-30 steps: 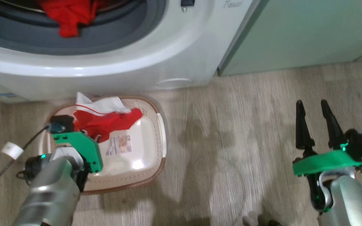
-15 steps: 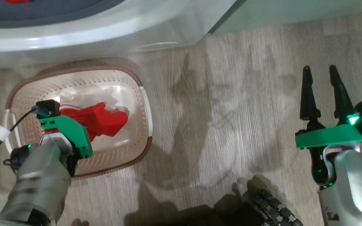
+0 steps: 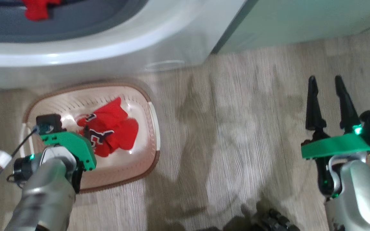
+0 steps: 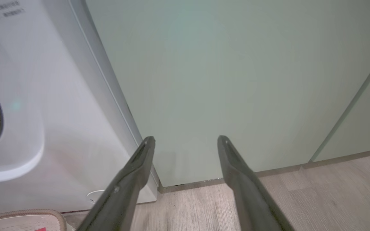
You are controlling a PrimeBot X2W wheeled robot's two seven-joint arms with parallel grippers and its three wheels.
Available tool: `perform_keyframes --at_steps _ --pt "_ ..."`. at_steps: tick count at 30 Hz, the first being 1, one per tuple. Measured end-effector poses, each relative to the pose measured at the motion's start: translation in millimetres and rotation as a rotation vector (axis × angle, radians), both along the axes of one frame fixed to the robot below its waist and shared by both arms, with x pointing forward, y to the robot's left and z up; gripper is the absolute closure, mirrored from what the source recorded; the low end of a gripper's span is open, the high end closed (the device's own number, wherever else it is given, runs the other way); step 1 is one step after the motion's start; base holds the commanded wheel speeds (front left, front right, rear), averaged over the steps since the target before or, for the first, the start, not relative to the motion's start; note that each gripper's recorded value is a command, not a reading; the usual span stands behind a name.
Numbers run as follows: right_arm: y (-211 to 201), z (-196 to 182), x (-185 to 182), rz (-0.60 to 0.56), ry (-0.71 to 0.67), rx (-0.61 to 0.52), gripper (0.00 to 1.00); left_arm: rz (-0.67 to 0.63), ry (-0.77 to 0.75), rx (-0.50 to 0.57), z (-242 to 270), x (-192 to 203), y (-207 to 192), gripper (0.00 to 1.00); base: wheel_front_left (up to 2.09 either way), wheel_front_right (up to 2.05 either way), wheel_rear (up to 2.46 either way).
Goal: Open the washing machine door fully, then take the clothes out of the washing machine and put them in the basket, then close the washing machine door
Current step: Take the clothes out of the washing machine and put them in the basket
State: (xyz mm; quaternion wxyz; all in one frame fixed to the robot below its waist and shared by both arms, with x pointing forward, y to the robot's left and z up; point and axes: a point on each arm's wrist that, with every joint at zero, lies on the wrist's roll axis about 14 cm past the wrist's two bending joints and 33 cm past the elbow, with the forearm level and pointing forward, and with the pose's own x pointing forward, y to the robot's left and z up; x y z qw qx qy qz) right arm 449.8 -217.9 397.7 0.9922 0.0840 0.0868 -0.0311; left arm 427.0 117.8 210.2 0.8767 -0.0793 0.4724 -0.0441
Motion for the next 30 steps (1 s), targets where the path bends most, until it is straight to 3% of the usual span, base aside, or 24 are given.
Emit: perform_keyframes --at_steps 14,30 --pt "21.4 53.2 -53.2 0.040 -0.097 0.038 0.00 0.048 -0.451 -0.076 131.0 22.7 21.1 0.00 0.00 0.00 0.00" --pt "31.0 87.3 -98.8 0.056 -0.198 0.058 0.00 0.133 -0.811 -0.039 229.7 -33.3 66.3 0.00 0.00 0.00 0.00"
